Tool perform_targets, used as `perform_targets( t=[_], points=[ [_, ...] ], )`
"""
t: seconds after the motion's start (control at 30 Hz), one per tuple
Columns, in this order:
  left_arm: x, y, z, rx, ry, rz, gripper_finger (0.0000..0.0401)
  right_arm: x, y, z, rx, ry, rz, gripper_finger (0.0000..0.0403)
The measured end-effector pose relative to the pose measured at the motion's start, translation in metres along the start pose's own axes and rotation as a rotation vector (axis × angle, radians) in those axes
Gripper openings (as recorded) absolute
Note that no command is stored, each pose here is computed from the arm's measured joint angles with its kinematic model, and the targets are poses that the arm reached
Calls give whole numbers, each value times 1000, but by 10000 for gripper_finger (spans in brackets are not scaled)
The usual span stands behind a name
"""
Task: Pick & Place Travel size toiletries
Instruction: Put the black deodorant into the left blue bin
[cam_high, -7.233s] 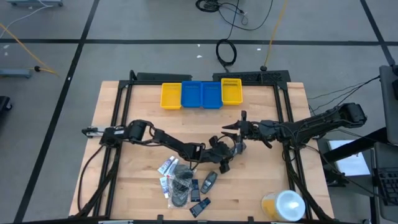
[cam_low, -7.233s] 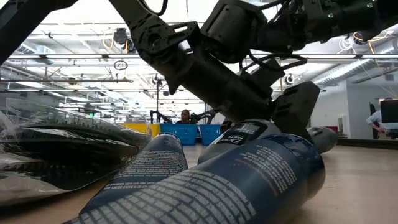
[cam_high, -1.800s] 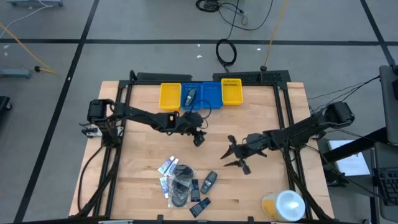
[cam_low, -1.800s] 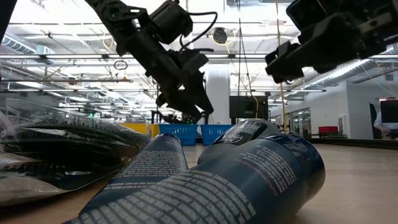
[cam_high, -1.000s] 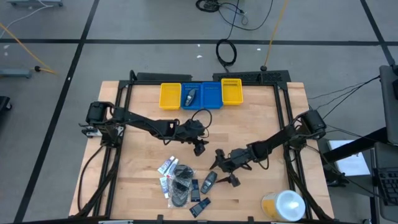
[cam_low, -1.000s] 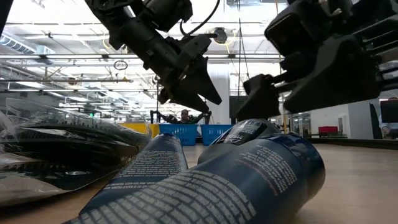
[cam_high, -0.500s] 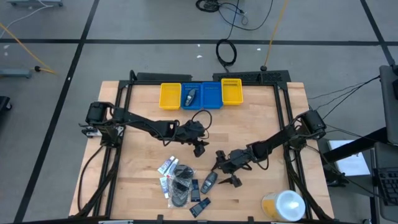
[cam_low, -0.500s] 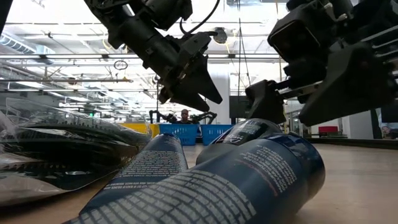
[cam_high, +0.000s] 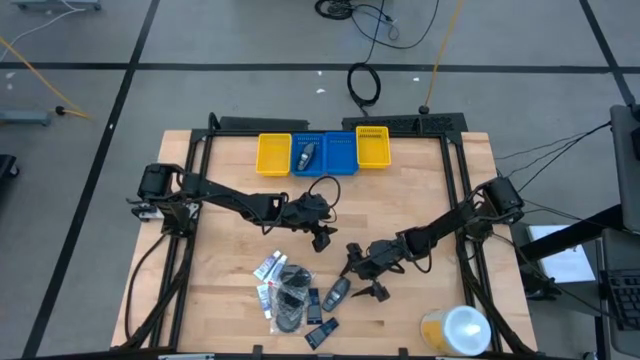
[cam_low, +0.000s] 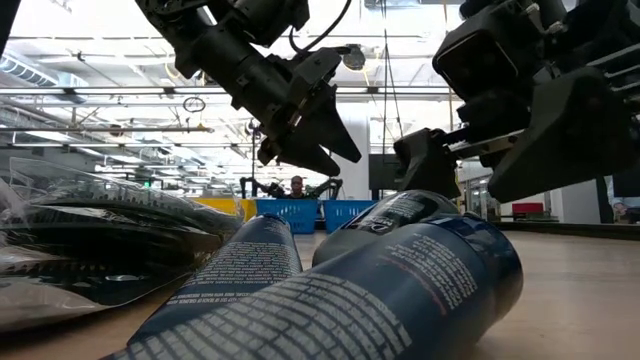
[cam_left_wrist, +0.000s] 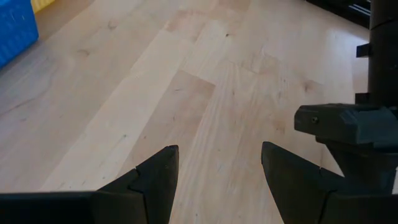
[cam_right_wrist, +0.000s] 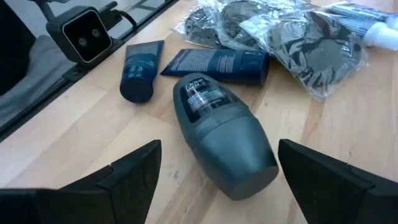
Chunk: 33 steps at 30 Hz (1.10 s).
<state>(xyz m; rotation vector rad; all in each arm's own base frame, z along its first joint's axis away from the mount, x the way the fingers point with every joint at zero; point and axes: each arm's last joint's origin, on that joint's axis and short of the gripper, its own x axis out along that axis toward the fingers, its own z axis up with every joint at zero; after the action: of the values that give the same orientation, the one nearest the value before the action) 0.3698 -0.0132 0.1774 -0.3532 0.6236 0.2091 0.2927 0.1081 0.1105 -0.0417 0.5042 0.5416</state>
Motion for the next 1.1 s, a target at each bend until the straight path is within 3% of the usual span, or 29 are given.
perform_targets(
  t=[0.27,0.43,0.87,1.1],
  points=[
    [0,0,0,0,1,0,230,13,-1,-7,24,21,25,313],
    [0,0,0,0,1,0,230,17,-2,4,-15,-22,26,313],
    [0,0,0,7,1,0,230,32,-5,-5,4,19,58,313],
    [0,-1,0,10,2,0,230,39,-6,2,-2,-4,75,313]
  ],
)
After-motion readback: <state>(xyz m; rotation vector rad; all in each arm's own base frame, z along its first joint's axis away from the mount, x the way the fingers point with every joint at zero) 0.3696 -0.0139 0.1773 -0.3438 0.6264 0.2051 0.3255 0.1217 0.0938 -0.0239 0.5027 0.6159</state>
